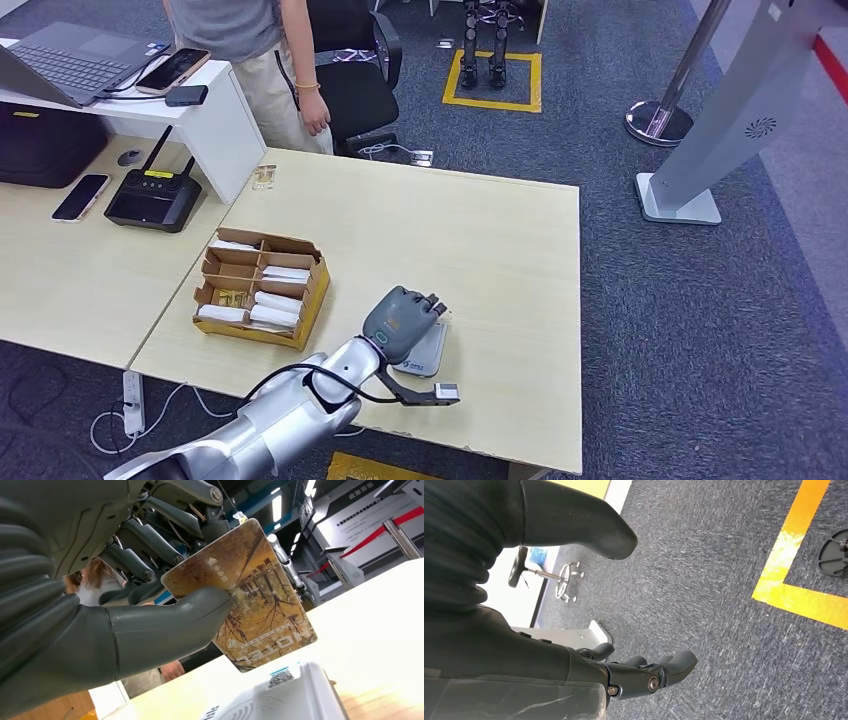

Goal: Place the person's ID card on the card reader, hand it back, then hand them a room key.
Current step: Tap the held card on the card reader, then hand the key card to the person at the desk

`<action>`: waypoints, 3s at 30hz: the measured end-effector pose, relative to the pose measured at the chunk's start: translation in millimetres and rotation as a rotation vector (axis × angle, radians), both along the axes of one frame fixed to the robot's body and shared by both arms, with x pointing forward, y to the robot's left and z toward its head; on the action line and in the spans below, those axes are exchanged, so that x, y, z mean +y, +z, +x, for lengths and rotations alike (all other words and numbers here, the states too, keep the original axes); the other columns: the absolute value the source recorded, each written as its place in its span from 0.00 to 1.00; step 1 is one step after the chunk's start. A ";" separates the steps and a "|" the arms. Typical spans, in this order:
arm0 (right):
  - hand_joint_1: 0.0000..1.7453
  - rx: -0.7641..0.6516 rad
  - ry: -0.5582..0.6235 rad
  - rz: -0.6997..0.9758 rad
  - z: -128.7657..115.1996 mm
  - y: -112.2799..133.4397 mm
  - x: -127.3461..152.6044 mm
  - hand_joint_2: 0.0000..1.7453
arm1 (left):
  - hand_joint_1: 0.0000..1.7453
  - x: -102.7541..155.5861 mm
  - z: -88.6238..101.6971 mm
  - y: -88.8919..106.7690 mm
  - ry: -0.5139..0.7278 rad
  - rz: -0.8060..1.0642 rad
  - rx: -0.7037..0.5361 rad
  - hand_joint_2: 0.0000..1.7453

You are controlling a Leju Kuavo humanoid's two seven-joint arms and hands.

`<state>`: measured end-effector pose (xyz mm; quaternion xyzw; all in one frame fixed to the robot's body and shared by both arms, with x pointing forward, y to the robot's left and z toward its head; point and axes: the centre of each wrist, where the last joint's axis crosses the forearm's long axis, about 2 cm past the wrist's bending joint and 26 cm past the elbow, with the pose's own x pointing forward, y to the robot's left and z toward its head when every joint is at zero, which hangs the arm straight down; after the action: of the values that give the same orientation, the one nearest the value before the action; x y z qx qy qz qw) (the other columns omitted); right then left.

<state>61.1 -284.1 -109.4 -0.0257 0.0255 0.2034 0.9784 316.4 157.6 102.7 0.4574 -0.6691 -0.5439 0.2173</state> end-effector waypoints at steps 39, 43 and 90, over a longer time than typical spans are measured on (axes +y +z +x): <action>0.00 -0.009 -0.004 -0.016 -1.0 -0.2 -0.3 1.00 | 1.00 6.3 15.5 25.3 0.111 -0.054 -0.120 1.00; 0.00 -0.006 0.013 -0.020 -0.5 -0.1 -0.1 1.00 | 1.00 27.9 30.0 44.9 0.147 -0.086 -0.224 1.00; 0.00 -0.009 0.070 -0.010 8.5 1.5 7.5 1.00 | 0.00 130.1 99.9 119.9 0.305 -0.009 -0.432 1.00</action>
<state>69.6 -276.7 -107.9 -0.0322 0.0212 0.2371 0.9707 416.2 287.6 222.6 0.6574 -0.6257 -0.3919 0.1509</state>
